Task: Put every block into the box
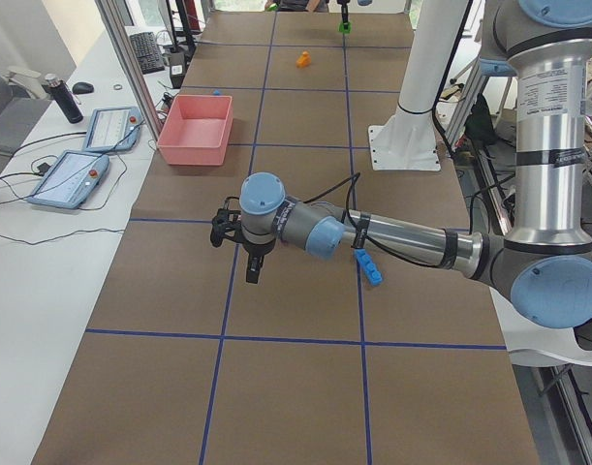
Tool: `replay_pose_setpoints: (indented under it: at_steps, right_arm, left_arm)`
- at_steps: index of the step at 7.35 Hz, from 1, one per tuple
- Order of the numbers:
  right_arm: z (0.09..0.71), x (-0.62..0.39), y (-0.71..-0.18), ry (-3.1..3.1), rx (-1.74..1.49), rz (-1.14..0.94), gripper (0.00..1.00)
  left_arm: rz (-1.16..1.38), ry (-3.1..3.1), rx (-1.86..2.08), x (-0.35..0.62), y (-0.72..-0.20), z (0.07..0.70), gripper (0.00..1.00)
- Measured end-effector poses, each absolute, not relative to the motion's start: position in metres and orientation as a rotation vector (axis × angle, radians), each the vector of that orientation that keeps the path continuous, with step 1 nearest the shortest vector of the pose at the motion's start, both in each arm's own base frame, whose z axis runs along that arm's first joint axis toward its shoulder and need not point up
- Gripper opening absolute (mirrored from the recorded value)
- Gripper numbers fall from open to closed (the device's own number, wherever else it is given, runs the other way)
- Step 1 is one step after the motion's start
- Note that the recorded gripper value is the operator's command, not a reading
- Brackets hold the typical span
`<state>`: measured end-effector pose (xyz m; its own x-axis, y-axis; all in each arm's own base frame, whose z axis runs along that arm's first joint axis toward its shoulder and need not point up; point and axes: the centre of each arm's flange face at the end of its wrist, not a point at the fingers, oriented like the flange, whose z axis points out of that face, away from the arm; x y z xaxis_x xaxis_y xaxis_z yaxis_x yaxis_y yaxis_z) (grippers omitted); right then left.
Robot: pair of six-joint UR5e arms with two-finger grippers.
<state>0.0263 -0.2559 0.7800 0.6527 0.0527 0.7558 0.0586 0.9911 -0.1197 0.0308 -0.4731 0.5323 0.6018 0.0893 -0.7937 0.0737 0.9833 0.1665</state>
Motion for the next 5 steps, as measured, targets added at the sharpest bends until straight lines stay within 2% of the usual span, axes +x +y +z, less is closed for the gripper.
replay_pose_setpoints:
  at_steps: [2,5]
  right_arm:
    - [0.719,0.013,-0.353,-0.883,-0.052,0.074,0.0]
    - [0.596,-0.046,-0.512,-0.922,-0.002,0.116,0.0]
  left_arm:
    - [0.025,0.966,0.167,0.079,-0.469,0.518,1.0]
    - [0.211,0.946,0.184,0.168,-0.438,0.483,0.99]
